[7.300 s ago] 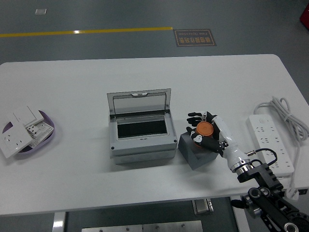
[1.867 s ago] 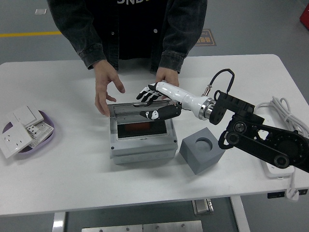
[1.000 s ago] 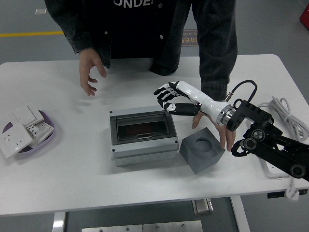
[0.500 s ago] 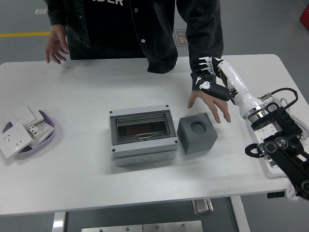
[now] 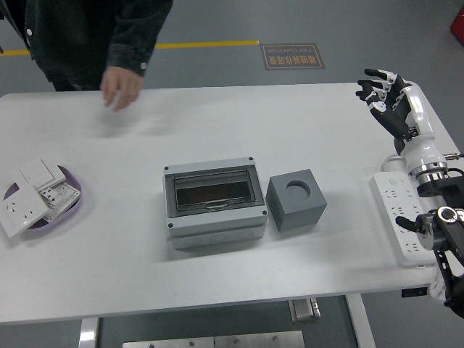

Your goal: Pick up the cylinder from the cube,place it in the box,flap close box

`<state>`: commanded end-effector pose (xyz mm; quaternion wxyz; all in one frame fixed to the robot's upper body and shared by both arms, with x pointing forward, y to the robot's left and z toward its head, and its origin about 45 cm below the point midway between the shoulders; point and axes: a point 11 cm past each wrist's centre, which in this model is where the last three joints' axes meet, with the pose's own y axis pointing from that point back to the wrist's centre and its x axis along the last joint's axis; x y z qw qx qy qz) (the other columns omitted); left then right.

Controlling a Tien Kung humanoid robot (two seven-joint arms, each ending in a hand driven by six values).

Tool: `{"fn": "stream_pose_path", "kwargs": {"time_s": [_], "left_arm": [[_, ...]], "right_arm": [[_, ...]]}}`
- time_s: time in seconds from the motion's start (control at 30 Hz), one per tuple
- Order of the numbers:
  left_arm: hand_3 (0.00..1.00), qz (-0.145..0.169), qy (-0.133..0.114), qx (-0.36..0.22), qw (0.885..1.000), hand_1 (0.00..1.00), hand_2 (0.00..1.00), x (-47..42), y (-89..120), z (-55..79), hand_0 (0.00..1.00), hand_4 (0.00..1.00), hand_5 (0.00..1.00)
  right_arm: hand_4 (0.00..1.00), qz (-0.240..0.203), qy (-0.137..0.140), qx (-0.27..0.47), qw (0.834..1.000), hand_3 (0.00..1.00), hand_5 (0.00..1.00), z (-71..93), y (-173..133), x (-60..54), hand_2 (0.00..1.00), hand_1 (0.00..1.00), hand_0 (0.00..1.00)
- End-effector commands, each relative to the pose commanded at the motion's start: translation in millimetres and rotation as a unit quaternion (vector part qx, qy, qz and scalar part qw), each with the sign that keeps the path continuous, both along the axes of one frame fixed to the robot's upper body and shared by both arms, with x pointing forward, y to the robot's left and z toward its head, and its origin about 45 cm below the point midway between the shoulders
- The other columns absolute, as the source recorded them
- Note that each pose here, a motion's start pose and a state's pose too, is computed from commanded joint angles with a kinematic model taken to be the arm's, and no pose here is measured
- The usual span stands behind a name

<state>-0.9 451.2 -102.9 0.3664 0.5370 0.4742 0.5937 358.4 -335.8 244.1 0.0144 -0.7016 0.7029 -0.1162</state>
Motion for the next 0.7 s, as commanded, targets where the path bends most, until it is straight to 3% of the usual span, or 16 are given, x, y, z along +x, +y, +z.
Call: {"fn": "stream_pose_path", "kwargs": {"time_s": [0.27,0.47,0.7], "left_arm": [[0.677,0.0,0.003,0.005,1.0,0.661,0.579,-1.7,6.0,2.4,0.634,0.723,0.305],[0.677,0.005,0.012,0.008,1.0,0.661,0.579,-12.0,9.1,3.4,0.634,0.722,0.305],[0.677,0.007,0.018,0.009,1.0,0.661,0.58,-18.3,11.5,4.4,0.634,0.722,0.305]], "right_arm": [[0.648,-0.008,0.011,0.046,0.999,0.692,0.351,-19.3,2.8,-4.9,0.658,0.615,0.675],[0.656,-0.012,0.031,0.059,0.998,0.69,0.345,-36.5,5.1,-10.8,0.66,0.621,0.672],[0.656,-0.018,0.039,0.061,0.997,0.687,0.349,-42.8,3.5,-14.8,0.662,0.623,0.672]]}}
